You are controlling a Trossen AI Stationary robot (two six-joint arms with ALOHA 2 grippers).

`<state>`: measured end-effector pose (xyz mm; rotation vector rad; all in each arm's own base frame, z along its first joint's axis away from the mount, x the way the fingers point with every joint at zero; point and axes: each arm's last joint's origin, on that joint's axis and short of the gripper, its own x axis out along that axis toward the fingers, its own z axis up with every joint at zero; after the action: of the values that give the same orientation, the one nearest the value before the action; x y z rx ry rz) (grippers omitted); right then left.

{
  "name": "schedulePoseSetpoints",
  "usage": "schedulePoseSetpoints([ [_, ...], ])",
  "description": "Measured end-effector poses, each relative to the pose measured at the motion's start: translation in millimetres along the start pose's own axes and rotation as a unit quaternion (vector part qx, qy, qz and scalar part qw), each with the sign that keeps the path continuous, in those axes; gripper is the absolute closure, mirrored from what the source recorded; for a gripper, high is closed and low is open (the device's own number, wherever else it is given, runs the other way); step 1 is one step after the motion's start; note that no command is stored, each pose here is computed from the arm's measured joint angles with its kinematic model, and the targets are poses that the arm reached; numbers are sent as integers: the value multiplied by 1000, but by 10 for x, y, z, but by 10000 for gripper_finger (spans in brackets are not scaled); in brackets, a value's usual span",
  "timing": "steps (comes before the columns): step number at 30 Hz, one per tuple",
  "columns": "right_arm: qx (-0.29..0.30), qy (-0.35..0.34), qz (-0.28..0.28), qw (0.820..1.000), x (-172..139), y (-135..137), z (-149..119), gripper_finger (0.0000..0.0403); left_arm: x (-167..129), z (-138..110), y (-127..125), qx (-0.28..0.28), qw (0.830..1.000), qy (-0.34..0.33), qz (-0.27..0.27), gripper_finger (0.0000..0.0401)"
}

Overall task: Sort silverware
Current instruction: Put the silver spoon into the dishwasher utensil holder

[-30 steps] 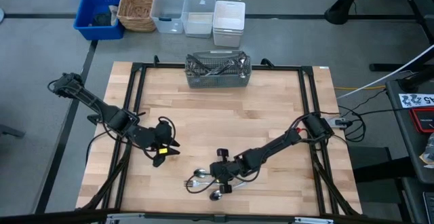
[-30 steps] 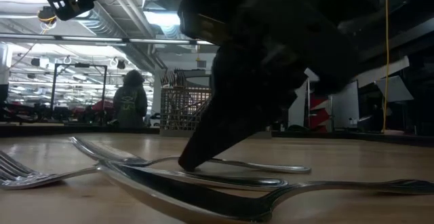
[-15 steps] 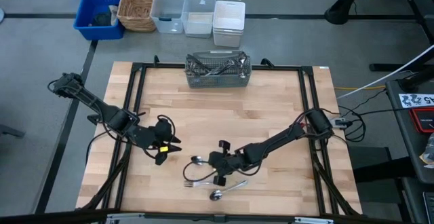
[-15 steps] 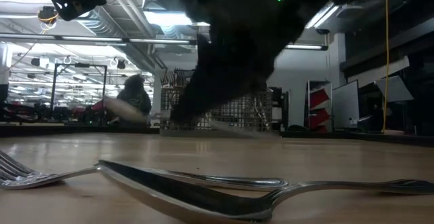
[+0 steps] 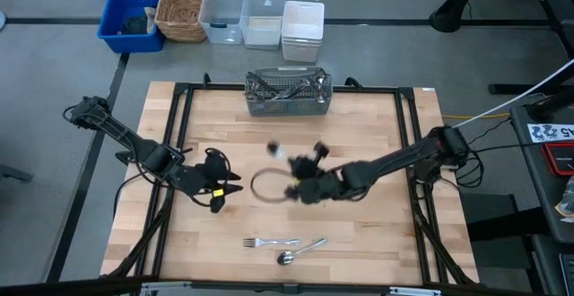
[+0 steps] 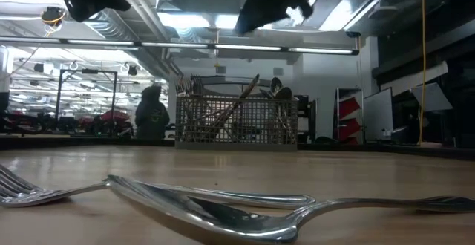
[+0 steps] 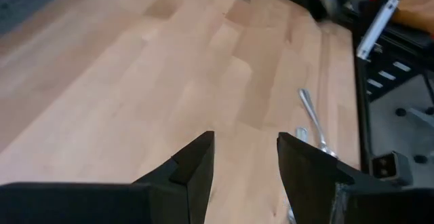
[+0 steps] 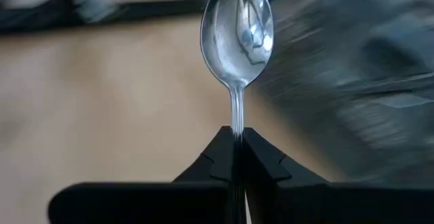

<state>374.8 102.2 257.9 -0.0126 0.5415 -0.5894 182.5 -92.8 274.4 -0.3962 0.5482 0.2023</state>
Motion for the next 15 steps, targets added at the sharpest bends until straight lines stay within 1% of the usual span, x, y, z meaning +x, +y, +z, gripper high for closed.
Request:
schedulePoseSetpoints([
  [3, 8, -54, -107, 993, -53, -258, 197, 384, 0, 7, 9, 1, 1000, -13, 14, 253],
  [6, 23, -88, -210, 973, -61, -524, 347, 384, -1, 17, 21, 2, 999, -31, 34, 253],
  [8, 36, -97, -256, 961, -28, -688, 418, 383, -2, 27, 31, 2, 998, -48, 52, 253],
  [11, 41, -87, -288, 953, 92, -911, 484, 383, -7, 46, 51, 2, 993, -80, 85, 253],
  [15, 26, -57, -300, 952, 280, -1176, 526, 383, 1, 92, 104, 7, 983, -120, 136, 253],
])
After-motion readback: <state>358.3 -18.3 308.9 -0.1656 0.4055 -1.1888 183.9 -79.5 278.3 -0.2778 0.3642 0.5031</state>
